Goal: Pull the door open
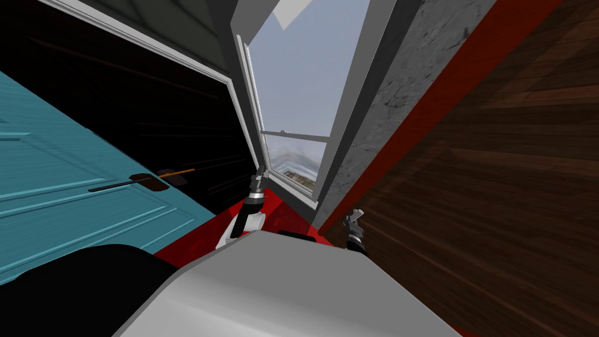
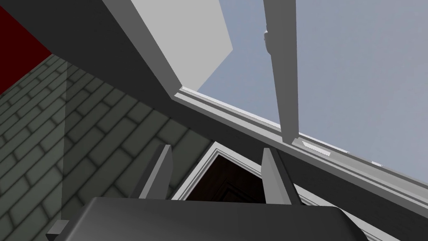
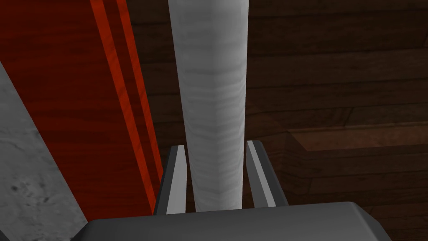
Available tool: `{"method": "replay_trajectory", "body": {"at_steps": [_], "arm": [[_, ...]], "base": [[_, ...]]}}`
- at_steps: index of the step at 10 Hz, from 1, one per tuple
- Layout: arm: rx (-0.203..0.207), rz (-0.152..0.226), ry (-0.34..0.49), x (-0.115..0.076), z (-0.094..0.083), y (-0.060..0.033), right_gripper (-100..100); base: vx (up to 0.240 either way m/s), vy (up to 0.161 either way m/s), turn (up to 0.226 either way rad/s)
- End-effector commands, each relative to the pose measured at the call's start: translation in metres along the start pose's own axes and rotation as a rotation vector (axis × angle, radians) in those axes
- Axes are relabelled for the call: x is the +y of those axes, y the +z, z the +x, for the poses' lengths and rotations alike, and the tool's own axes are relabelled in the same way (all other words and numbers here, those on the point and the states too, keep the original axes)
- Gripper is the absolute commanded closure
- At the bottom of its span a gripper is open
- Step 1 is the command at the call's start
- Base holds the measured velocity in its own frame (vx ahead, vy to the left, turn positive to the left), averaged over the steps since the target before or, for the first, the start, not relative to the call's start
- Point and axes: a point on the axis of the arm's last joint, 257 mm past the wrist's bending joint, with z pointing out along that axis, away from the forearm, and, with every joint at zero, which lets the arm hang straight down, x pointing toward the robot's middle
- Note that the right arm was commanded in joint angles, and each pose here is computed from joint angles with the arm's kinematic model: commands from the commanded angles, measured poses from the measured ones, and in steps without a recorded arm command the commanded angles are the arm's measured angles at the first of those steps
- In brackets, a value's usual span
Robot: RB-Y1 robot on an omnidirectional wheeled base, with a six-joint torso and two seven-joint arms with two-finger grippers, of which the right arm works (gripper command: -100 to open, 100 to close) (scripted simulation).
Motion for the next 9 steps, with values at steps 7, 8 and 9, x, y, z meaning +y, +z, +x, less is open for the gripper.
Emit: {"method": "replay_trajectory", "body": {"at_steps": [7,8,9], "arm": [[0.007,0.096,0.002,-0.018,0.004,-0.0066,100],[0.008,0.119,0.003,-0.022,0.004,-0.0087,100],[0.008,0.133,0.003,-0.025,0.005,-0.01,100]], "base": [[-0.159,0.004,0.058],[-0.239,-0.005,0.084],[-0.253,-0.009,0.078]]}}
